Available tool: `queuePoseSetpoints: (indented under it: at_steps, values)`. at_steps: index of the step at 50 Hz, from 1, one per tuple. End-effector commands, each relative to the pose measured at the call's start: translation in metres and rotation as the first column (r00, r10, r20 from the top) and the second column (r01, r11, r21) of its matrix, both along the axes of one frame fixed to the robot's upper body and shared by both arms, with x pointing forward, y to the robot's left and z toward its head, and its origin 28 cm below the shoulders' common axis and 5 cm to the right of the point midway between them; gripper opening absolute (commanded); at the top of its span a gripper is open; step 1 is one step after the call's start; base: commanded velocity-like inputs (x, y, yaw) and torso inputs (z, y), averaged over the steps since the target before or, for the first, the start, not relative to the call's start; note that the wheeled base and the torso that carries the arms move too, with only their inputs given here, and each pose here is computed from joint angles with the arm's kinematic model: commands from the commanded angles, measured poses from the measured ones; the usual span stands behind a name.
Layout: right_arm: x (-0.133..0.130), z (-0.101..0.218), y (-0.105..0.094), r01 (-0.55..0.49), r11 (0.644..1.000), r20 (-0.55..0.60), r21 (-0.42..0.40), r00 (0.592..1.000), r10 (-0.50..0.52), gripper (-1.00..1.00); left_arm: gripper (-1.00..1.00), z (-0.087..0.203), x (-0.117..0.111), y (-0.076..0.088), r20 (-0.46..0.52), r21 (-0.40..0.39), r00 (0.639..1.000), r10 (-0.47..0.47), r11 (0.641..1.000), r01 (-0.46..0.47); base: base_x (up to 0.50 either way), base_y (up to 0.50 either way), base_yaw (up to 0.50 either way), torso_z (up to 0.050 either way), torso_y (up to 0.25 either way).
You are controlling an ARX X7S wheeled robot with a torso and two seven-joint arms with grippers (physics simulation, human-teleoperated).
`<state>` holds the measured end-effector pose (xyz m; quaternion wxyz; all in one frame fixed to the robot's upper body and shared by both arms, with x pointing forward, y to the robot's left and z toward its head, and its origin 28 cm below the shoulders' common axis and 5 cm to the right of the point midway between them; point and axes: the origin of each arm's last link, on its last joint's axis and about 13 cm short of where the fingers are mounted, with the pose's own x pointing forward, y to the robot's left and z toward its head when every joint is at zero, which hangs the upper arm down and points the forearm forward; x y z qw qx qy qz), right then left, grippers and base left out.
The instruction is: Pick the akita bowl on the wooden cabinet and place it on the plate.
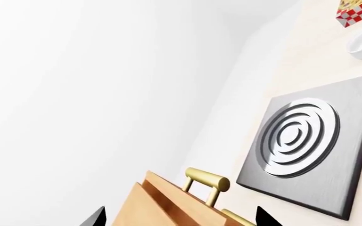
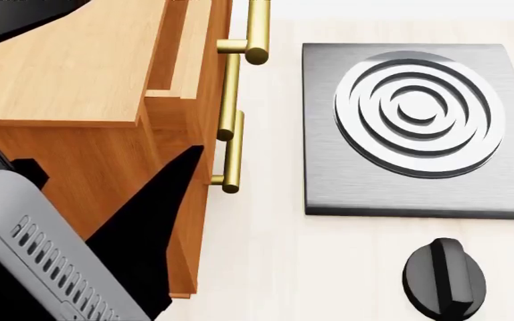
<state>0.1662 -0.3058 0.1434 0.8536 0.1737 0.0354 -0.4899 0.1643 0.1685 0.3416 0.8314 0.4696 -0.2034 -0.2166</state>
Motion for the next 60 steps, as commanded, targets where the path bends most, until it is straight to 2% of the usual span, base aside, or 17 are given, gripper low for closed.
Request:
queuePoseSetpoints:
  at_steps: [1, 22, 41, 60]
  values:
    - [0.000, 0.005, -0.004, 0.009, 1.000, 0.020, -0.016, 1.000, -0.009, -1.00, 1.00, -0.001, 0.001, -0.001, -0.004, 0.000, 1.000, 0.000, 1.000, 0.000, 0.00, 0.00, 0.00, 0.000, 0.000]
    - [0.008, 0.012, -0.008, 0.001, 0.999, 0.005, -0.040, 1.000, -0.001, -1.00, 1.00, -0.003, 0.004, -0.004, -0.018, 0.000, 1.000, -0.001, 1.000, 0.001, 0.00, 0.00, 0.00, 0.000, 0.000]
    - [0.011, -0.015, -0.006, -0.003, 1.000, -0.037, 0.007, 0.999, 0.003, -1.00, 1.00, -0.007, 0.007, -0.003, -0.029, -0.001, 1.000, 0.003, 1.000, -0.003, 0.00, 0.00, 0.00, 0.000, 0.001]
    - [0.009, -0.015, -0.008, 0.011, 1.000, -0.030, 0.015, 0.999, -0.010, -1.00, 1.00, -0.010, 0.008, -0.003, -0.035, -0.003, 0.999, 0.002, 1.000, -0.002, 0.00, 0.00, 0.00, 0.000, 0.000]
